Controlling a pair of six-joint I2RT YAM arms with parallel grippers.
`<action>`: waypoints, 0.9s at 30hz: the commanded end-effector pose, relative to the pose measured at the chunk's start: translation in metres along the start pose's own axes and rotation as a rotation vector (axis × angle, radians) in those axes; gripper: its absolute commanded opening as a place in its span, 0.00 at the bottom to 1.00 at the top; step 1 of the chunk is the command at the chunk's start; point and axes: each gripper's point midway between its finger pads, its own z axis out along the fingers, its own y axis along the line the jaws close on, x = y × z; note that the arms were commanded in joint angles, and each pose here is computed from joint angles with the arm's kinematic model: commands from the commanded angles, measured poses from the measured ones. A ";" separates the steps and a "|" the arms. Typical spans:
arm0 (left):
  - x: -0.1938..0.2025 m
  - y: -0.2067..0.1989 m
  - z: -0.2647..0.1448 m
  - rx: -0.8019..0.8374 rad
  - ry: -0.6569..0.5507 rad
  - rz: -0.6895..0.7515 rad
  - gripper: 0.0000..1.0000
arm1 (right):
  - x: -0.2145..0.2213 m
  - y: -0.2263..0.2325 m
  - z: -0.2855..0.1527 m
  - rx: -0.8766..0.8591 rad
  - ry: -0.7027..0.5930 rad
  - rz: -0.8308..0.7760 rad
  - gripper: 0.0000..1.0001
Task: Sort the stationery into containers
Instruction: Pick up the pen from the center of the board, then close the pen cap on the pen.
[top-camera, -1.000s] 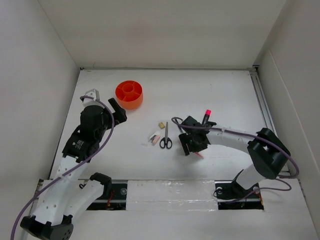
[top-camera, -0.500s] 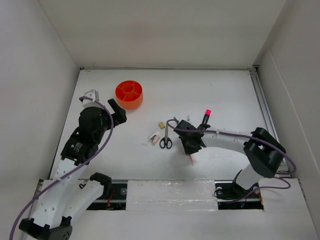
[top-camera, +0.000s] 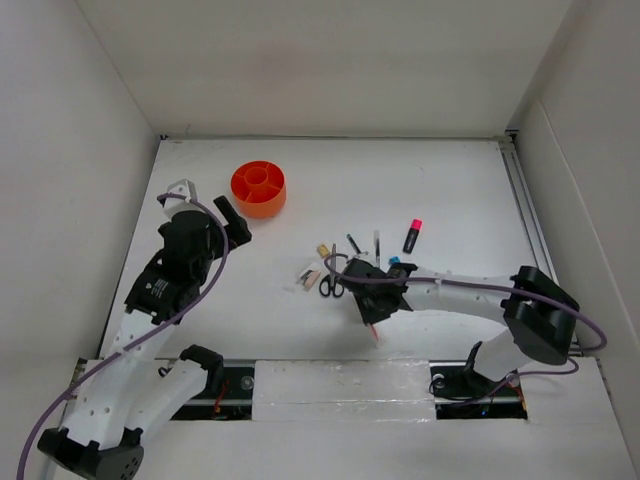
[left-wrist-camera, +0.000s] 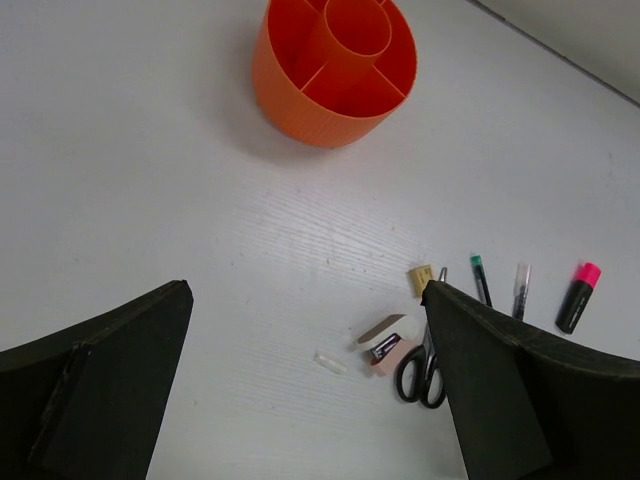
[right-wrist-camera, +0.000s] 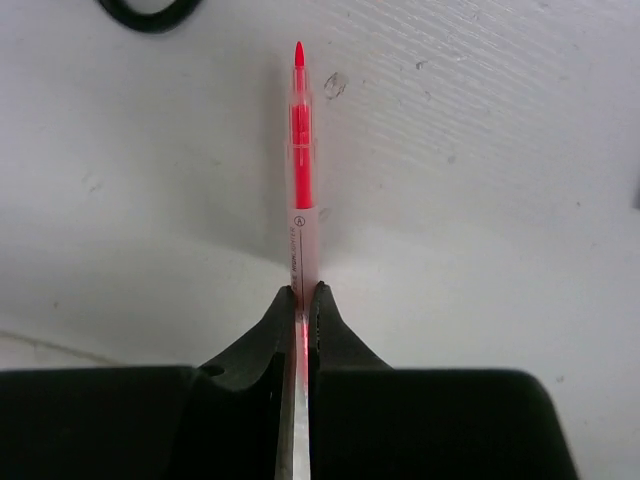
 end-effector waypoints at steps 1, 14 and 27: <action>0.004 0.004 0.004 -0.067 0.042 -0.041 1.00 | -0.032 0.002 -0.051 -0.021 -0.128 0.034 0.00; 0.098 0.004 0.041 -0.149 0.303 -0.363 0.97 | -0.091 -0.003 -0.135 -0.112 -0.462 -0.033 0.00; 0.164 -0.035 0.019 -0.429 0.304 -0.339 1.00 | -0.101 -0.014 -0.198 -0.231 -0.657 -0.037 0.00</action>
